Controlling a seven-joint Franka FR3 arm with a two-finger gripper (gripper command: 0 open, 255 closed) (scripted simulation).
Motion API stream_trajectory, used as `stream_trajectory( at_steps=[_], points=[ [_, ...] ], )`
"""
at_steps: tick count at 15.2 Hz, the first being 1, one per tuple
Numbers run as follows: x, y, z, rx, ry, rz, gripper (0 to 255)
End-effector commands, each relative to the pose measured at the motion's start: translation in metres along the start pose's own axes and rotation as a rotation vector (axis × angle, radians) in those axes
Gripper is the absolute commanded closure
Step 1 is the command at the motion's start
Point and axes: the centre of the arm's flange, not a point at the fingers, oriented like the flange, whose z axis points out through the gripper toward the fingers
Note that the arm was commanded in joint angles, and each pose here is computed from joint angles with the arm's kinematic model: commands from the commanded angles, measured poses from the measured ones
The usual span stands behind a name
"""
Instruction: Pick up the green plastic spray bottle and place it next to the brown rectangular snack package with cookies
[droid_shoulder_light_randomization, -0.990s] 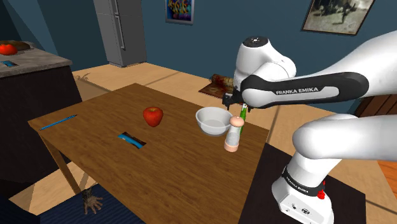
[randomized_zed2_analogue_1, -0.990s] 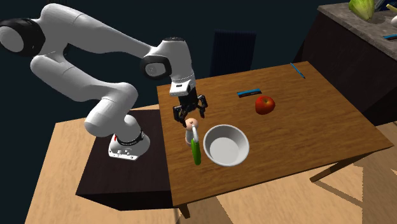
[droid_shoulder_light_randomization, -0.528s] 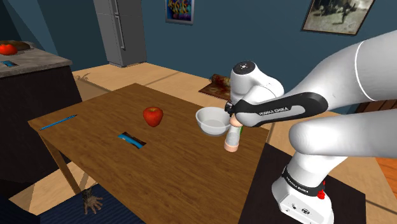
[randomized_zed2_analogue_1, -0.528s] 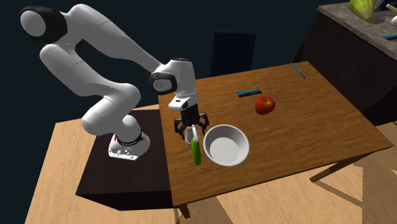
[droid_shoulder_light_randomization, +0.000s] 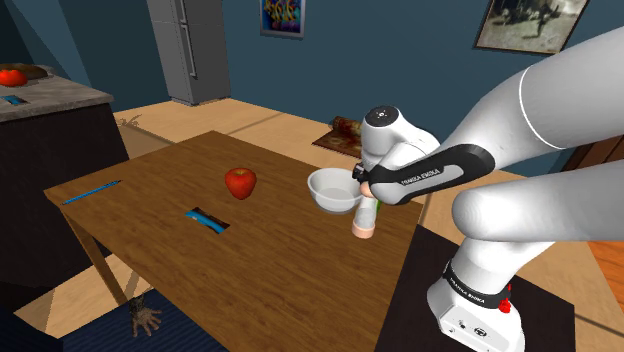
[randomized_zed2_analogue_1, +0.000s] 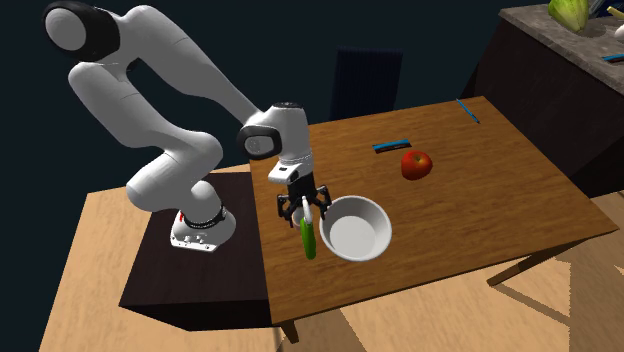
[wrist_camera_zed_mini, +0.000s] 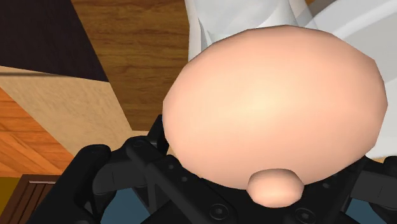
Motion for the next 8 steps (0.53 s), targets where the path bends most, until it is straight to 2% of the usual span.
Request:
stream_trajectory(
  at_steps=[1,5,6,8],
  points=[
    [-0.0019,0.0029,0.0039,-0.011,-0.004,-0.003,0],
    [-0.0019,0.0029,0.0039,-0.011,-0.004,-0.003,0],
    [-0.0022,0.0024,0.0045,-0.011,-0.004,-0.003,255],
    [-0.0037,0.0019,0.005,-0.011,-0.003,-0.003,255]
  ],
)
